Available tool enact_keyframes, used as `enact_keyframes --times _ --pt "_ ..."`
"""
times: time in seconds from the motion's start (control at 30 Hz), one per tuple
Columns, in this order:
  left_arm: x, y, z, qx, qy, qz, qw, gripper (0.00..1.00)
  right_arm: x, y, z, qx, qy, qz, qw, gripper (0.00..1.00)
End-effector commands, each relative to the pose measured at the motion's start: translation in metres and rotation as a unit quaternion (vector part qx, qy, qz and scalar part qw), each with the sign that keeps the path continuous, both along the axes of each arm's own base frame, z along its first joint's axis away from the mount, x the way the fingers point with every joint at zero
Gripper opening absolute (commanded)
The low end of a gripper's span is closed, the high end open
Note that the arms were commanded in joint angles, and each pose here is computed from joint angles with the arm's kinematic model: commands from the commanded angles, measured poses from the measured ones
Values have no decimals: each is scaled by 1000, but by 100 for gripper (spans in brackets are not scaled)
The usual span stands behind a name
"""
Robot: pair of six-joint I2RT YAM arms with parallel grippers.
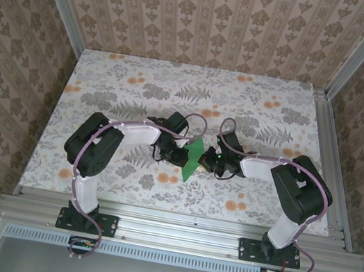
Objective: Fold a paper plane with a square sheet of paper (pick it up from the middle)
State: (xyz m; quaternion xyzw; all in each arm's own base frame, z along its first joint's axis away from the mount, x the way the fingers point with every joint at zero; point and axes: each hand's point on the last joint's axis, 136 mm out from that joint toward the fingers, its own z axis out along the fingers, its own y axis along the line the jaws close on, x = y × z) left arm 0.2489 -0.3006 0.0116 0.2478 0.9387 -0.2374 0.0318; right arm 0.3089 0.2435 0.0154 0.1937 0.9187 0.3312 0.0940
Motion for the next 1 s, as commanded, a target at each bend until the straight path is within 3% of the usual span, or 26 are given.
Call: enact_keyframes --times 0.0,0.17,0.47,0.73,0.97 --pt "-25 61 -68 157 31 -5 987 15 1 -28 -12 -52 4 -28 998 7" --pt "-27 62 -67 156 31 -7 987 15 6 -37 -7 -55 -4 -33 998 6" --pt "-28 50 -61 125 41 -2 991 15 3 6 35 16 -47 8 999 6" --pt "-28 50 -57 125 40 -4 991 15 10 16 9 -1 -29 19 999 6" --pt "-30 53 -55 128 40 -7 991 15 16 -13 -8 -54 -16 -3 998 6"
